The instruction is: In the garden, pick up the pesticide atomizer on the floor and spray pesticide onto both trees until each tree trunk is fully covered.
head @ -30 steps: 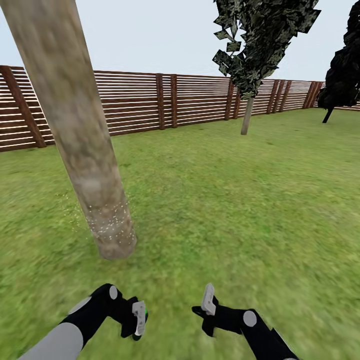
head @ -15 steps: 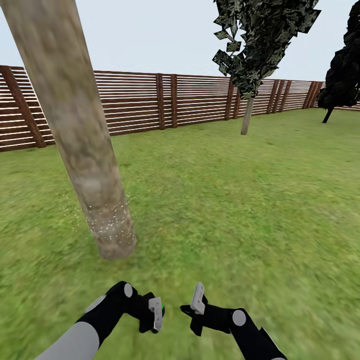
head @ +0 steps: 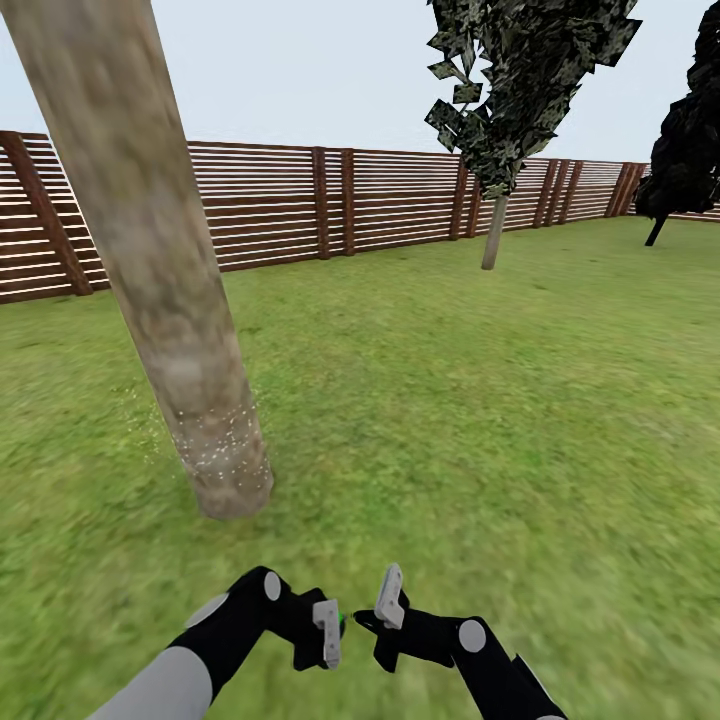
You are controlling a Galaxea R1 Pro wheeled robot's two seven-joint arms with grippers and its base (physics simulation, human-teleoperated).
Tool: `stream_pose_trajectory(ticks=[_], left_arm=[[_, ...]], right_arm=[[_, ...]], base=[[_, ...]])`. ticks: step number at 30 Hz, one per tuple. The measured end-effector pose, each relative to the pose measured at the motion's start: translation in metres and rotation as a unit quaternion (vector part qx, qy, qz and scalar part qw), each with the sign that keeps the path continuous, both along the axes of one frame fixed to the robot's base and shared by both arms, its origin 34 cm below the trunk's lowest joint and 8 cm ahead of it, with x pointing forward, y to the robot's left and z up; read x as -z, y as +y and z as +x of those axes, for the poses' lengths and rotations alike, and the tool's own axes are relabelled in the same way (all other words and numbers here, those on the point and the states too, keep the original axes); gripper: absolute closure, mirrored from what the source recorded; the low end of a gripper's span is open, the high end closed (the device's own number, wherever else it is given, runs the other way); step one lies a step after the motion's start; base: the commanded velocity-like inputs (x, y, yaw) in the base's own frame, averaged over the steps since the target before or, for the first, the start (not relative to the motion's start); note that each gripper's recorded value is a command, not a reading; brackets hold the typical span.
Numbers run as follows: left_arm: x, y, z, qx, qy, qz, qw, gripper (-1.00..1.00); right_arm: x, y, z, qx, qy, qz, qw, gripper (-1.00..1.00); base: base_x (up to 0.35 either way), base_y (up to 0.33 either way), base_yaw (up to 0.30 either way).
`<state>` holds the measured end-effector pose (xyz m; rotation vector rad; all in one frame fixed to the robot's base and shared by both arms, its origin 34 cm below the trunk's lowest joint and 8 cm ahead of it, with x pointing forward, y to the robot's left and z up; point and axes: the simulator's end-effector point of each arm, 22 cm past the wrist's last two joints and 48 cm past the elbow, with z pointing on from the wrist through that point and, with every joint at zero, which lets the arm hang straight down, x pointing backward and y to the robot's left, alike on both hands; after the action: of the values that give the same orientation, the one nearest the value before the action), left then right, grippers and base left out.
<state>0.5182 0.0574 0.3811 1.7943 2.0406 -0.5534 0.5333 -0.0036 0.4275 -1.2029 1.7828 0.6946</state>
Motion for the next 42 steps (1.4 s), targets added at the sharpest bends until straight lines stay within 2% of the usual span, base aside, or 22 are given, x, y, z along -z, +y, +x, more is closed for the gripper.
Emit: stream_pose_trajectory(ticks=[6,18,42], left_arm=[[-0.005,-0.015,-0.001,0.005,-0.001,-0.012,0.9999,1.00],[-0.009,-0.025,-0.002,0.010,0.000,-0.024,0.9997,1.00],[-0.012,-0.034,-0.004,0.013,0.001,-0.031,0.9994,1.00]], right_arm=[[0.000,0.000,0.001,0.001,-0.001,0.000,1.0000,1.00],[0.001,-0.004,0.001,0.003,0.000,-0.003,1.0000,1.00],[0.002,-0.006,0.001,0.003,0.001,-0.004,1.0000,1.00]], base=[[0.000,0.000,0.000],[0.000,0.000,0.000],[0.000,0.000,0.000]])
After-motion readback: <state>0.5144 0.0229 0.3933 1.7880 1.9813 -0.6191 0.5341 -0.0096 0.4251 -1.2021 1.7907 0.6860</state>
